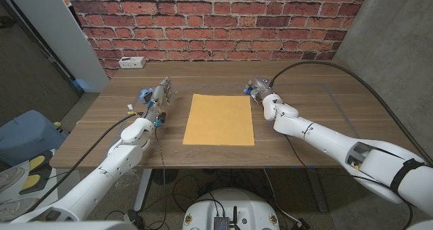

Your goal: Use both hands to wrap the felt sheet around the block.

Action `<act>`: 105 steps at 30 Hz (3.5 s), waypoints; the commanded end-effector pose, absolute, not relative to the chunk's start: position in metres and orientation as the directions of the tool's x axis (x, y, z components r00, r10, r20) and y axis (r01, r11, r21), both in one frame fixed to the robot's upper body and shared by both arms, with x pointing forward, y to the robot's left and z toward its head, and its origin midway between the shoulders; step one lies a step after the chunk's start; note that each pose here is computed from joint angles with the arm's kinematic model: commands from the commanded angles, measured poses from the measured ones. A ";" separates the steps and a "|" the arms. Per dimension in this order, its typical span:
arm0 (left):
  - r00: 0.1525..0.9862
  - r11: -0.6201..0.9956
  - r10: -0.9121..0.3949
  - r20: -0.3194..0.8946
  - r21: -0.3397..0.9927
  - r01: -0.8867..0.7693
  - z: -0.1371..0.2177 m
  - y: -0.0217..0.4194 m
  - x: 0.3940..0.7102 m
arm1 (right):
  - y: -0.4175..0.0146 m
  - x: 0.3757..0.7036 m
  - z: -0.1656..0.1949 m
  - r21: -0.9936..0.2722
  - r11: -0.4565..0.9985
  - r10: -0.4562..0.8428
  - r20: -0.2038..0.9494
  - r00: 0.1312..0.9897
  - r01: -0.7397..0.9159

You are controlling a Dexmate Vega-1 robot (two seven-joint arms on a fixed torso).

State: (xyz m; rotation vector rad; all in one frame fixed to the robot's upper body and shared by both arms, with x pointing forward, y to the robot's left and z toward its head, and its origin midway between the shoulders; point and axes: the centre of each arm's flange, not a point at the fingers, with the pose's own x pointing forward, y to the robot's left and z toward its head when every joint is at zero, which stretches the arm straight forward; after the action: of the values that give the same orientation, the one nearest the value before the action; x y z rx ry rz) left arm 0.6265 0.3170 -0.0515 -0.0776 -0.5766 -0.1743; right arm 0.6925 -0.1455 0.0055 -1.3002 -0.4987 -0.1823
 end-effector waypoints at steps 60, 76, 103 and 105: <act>0.803 0.971 -0.208 0.558 0.021 0.237 -0.070 0.305 0.599 | -0.063 0.576 -0.029 -0.904 0.221 0.606 0.422 0.675 0.367; 0.808 0.974 -0.194 0.557 0.013 0.225 -0.077 0.306 0.592 | -0.052 0.576 -0.049 -0.928 0.194 0.648 0.365 0.668 0.320; 0.806 0.973 -0.202 0.557 0.021 0.229 -0.073 0.304 0.593 | -0.055 0.594 -0.066 -0.964 0.018 0.543 0.231 0.807 0.264; 0.805 0.973 -0.202 0.557 0.020 0.230 -0.073 0.304 0.593 | -0.055 0.592 -0.065 -0.964 0.015 0.540 0.232 0.809 0.266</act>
State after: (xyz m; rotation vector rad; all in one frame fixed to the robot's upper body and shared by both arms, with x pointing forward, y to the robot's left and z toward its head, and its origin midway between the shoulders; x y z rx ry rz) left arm 0.5922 0.3056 -0.0738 -0.0516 -0.5931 -0.2283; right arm 0.5935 -0.0549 -0.0652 -1.5306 -0.7221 0.2533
